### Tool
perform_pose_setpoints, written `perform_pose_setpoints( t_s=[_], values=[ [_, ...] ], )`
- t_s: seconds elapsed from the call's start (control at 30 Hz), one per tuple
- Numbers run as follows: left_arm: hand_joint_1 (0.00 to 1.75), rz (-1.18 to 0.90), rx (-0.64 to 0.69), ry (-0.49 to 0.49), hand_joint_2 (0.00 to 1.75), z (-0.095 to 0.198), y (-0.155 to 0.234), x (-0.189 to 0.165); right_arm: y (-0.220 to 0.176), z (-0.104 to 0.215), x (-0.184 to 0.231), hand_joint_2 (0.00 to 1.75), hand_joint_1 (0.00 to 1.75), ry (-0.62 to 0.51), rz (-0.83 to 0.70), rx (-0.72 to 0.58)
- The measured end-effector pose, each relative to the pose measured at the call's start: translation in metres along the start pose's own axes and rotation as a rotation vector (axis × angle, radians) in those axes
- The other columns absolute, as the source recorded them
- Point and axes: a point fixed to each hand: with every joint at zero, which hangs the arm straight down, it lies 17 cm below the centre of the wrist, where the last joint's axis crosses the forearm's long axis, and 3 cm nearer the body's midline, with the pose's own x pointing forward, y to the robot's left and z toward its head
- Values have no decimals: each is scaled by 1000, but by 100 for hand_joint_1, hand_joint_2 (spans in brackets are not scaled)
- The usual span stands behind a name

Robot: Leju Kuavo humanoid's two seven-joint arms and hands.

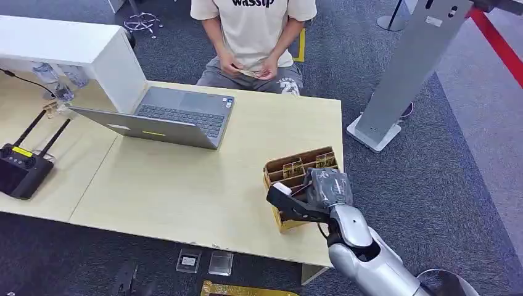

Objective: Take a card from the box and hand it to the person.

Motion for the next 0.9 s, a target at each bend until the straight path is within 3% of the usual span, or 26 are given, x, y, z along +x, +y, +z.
perform_pose_setpoints(
  t_s=[0.47,0.9],
  values=[
    [0,11,16,2,175,2,8,-8,-109,13,-15,175,147,26,-69,-233],
    [0,3,2,-1,175,-1,0,3,-126,13,14,175,147,-109,-180,-278]
  ],
)
